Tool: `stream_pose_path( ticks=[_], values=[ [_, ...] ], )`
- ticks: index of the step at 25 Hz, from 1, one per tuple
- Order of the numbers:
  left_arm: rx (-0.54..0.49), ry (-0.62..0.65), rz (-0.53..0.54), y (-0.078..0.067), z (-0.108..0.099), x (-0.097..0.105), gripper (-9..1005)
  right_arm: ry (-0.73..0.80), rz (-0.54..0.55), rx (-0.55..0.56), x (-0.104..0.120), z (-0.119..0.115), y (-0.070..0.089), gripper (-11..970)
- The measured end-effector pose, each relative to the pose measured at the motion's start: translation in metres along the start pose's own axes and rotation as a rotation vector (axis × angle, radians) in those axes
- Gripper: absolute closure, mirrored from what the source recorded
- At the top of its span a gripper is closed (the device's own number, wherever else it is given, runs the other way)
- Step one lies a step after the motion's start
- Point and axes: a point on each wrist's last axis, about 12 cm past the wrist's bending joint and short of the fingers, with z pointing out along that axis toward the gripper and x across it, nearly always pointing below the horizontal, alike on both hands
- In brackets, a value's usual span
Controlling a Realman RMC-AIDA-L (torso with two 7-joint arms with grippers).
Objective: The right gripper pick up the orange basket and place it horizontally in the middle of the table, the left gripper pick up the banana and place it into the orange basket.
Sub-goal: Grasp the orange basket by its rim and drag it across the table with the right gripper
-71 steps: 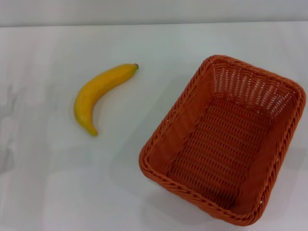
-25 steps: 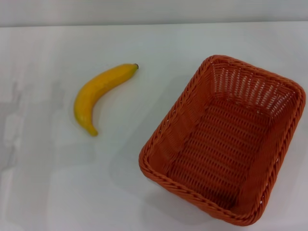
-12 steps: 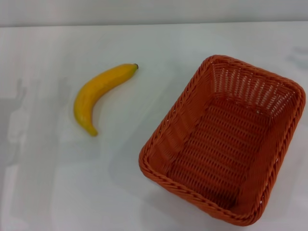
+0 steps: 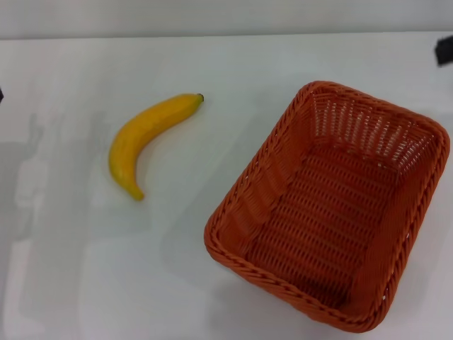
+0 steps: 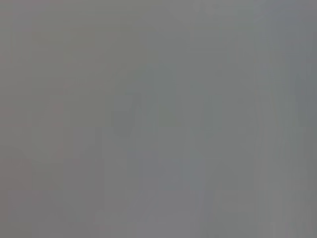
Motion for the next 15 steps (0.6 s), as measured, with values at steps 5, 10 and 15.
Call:
stream_pose_path(
  ticks=[5, 10, 15],
  values=[
    [0.01, 0.008, 0.002, -0.002, 0.0, 0.001, 133, 0.108, -0.047, 0.074, -0.009, 0.023, 0.002, 263],
    [0.014, 0.009, 0.003, -0.002, 0.0, 0.001, 134, 0.216, -0.078, 0.133, -0.021, 0.041, 0.004, 263],
    [0.027, 0.008, 0.008, -0.004, 0.0, 0.001, 134, 0.326, -0.076, 0.201, -0.027, 0.06, 0.006, 262]
  ],
)
